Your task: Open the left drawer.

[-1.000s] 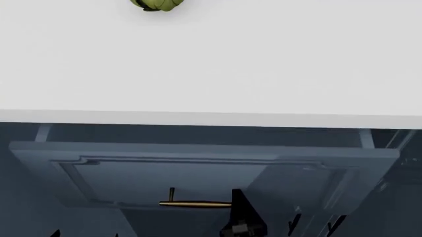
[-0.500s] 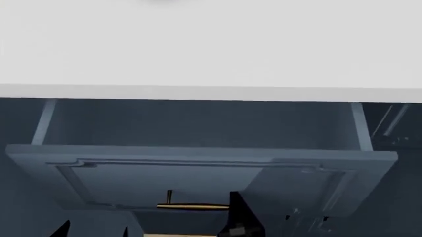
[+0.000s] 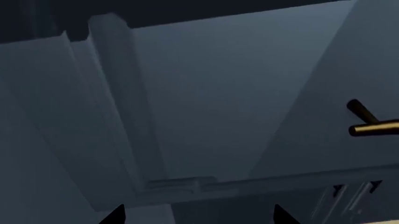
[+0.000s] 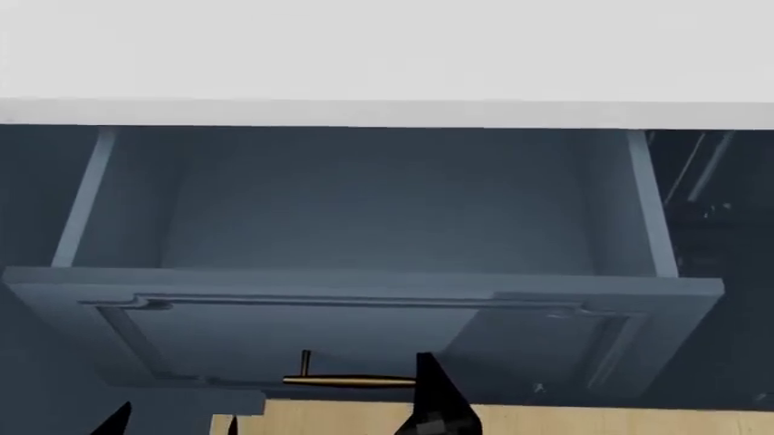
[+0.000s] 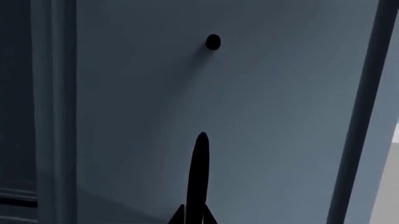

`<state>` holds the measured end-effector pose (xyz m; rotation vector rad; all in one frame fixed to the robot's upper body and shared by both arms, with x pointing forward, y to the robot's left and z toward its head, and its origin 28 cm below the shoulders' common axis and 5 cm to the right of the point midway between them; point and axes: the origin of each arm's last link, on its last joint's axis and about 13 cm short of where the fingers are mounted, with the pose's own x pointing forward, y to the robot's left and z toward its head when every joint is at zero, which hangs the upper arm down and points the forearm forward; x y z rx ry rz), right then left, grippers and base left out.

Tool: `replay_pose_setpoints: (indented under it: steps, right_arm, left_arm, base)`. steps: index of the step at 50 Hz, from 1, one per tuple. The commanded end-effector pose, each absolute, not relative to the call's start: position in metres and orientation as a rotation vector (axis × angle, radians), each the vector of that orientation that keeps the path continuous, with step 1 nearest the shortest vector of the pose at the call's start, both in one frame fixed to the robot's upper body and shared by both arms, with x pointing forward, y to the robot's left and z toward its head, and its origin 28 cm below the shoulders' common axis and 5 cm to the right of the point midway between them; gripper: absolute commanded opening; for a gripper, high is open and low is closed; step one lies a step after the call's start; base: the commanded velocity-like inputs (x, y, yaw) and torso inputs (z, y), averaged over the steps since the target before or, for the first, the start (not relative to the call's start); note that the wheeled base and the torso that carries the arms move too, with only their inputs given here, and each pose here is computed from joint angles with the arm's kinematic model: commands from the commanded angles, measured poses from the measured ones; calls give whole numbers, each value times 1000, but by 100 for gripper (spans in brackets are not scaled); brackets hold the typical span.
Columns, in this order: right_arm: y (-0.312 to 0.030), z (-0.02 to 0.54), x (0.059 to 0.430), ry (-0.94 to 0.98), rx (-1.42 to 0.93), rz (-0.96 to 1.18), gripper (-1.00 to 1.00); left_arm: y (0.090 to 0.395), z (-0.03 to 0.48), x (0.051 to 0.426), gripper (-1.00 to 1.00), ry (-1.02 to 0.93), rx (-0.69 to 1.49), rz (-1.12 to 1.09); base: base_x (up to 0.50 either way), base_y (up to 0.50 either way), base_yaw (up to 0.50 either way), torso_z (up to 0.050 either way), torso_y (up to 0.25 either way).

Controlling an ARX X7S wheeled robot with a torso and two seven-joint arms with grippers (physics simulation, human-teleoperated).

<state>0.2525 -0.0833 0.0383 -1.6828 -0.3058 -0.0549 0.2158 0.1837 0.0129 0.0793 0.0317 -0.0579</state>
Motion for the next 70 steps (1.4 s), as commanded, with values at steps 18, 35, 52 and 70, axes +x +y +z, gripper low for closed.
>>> replay_pose_setpoints:
  steps: [18, 35, 52, 70]
  right_arm:
    - [-75, 52, 254, -385, -1685, -125, -100]
    - [-75, 51, 254, -389, -1682, -120, -100]
    - [-76, 51, 255, -390, -1682, -119, -100]
    - [-76, 49, 257, -402, -1689, -123, -100]
  left_arm:
    - [197, 9, 210, 100, 39, 102, -52]
    - [197, 10, 210, 100, 39, 102, -52]
    - [197, 10, 210, 100, 39, 102, -51]
    - [197, 10, 211, 100, 39, 101, -51]
  base:
    - [-156, 1, 0, 0, 1]
    - [-146, 1, 0, 0, 2]
    - [-137, 1, 0, 0, 1]
    - [-136, 1, 0, 1, 2]
